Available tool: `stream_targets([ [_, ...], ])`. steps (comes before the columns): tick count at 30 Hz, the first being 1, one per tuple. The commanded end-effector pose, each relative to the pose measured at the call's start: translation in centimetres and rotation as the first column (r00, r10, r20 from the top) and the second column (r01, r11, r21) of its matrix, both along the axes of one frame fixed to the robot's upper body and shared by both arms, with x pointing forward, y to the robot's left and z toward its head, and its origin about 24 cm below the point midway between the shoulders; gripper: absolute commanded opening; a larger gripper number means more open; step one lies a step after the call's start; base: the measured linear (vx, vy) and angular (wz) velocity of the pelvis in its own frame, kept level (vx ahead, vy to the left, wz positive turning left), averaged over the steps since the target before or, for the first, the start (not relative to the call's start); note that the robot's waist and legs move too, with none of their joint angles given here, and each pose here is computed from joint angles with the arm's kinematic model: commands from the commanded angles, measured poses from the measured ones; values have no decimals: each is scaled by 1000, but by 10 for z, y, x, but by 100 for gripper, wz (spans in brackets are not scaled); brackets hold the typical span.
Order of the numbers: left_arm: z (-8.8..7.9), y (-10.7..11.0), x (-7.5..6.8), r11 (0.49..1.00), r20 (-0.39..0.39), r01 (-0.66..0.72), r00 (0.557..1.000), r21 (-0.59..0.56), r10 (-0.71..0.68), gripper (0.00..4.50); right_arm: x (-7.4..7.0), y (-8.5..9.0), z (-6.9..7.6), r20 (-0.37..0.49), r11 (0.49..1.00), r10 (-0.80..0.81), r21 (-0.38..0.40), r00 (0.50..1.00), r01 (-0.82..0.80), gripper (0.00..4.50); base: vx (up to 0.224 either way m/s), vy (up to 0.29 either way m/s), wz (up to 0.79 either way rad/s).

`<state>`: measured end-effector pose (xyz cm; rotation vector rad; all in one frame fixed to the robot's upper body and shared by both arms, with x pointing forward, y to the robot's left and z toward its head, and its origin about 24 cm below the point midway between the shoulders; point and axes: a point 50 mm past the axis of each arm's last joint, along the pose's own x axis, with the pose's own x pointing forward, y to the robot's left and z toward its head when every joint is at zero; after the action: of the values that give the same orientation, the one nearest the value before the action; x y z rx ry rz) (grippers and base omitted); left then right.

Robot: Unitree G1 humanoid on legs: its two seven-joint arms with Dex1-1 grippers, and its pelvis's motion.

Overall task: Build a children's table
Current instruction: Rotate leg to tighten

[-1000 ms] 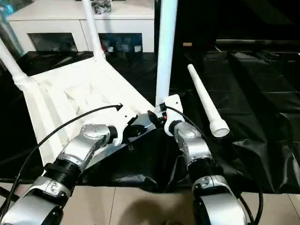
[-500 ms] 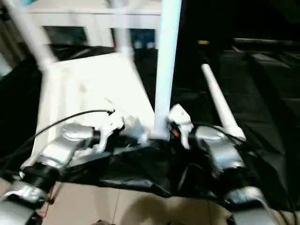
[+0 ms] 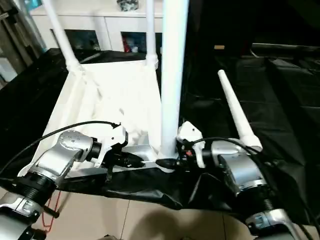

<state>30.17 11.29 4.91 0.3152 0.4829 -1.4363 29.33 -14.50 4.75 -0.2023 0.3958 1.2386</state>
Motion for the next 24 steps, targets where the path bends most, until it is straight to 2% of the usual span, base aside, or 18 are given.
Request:
stream_targets([
  [1,13,-23,0,995,47,43,998,-86,-39,0,-7,18,-16,-52,1000,-5,-16,999,5,281,0,0,0],
  [4,13,-31,6,993,57,-46,997,-112,53,0,2,23,-27,-51,984,-177,-38,983,175,276,0,0,0],
  [6,13,-33,8,991,59,-69,995,-116,76,0,5,24,-30,-49,975,-221,-46,974,219,275,0,0,0],
  [7,13,-39,14,982,67,-143,986,-126,153,0,12,28,-35,-56,943,-333,-48,941,330,275,0,0,0],
  [9,13,-43,17,973,68,-186,978,-134,197,0,16,31,-37,-65,920,-391,-46,918,388,275,0,0,0],
  [10,14,-49,22,956,77,-257,960,-144,269,0,22,36,-39,-70,879,-478,-39,876,476,275,0,0,0],
  [11,14,-50,22,954,77,-263,958,-145,276,0,22,36,-40,-71,874,-486,-39,871,484,275,0,0,0],
  [12,15,-58,26,934,75,-320,940,-160,334,0,28,43,-42,-84,832,-555,-36,828,554,275,0,0,0],
  [14,15,-66,27,918,67,-355,926,-174,371,0,31,50,-43,-80,810,-586,-41,806,585,275,0,0,0],
  [18,16,-78,24,918,58,-348,930,-191,364,0,33,63,-45,-63,832,-554,-37,830,553,275,0,0,0],
  [19,15,-79,23,921,61,-339,933,-191,356,0,35,65,-44,-76,829,-558,-19,826,559,345,0,0,0],
  [22,15,-78,22,926,67,-325,937,-190,343,0,37,64,-40,-101,821,-567,10,817,571,358,0,0,0],
  [24,17,-74,20,935,75,-293,947,-198,312,0,42,62,-29,-99,837,-536,66,839,543,374,0,0,0],
])
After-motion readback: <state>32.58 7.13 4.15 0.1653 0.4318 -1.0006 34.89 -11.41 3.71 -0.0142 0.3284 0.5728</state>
